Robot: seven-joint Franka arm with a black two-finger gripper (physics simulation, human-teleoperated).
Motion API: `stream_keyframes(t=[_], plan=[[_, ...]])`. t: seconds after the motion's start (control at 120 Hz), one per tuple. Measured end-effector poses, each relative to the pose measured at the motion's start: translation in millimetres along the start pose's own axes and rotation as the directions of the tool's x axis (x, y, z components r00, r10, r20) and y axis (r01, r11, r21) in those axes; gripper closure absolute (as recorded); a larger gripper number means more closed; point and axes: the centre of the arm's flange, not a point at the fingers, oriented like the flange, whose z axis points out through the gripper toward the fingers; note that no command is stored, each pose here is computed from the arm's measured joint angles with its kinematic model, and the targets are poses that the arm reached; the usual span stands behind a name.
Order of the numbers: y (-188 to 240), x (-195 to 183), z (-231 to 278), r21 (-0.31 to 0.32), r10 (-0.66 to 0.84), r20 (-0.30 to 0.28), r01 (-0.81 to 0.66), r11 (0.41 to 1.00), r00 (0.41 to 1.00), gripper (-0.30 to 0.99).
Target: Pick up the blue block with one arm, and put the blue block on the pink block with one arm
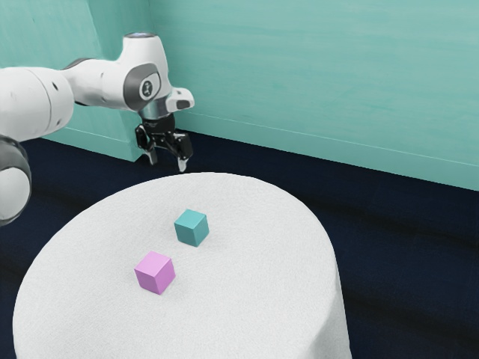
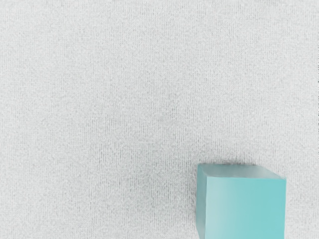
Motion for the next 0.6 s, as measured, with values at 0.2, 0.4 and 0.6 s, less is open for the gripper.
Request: stream_keyframes(t=[0.2,0.4,0.6], plan=[[12,18,45,-0.019,0.025,-0.017,-0.025,0.999,1.000,0.02],[44,25,45,-0.054,0.063,-0.058,-0.066,0.996,0.996,0.02],[101,28,70,-0.081,0.128,-0.061,-0.133,0.988,0.990,0.02]])
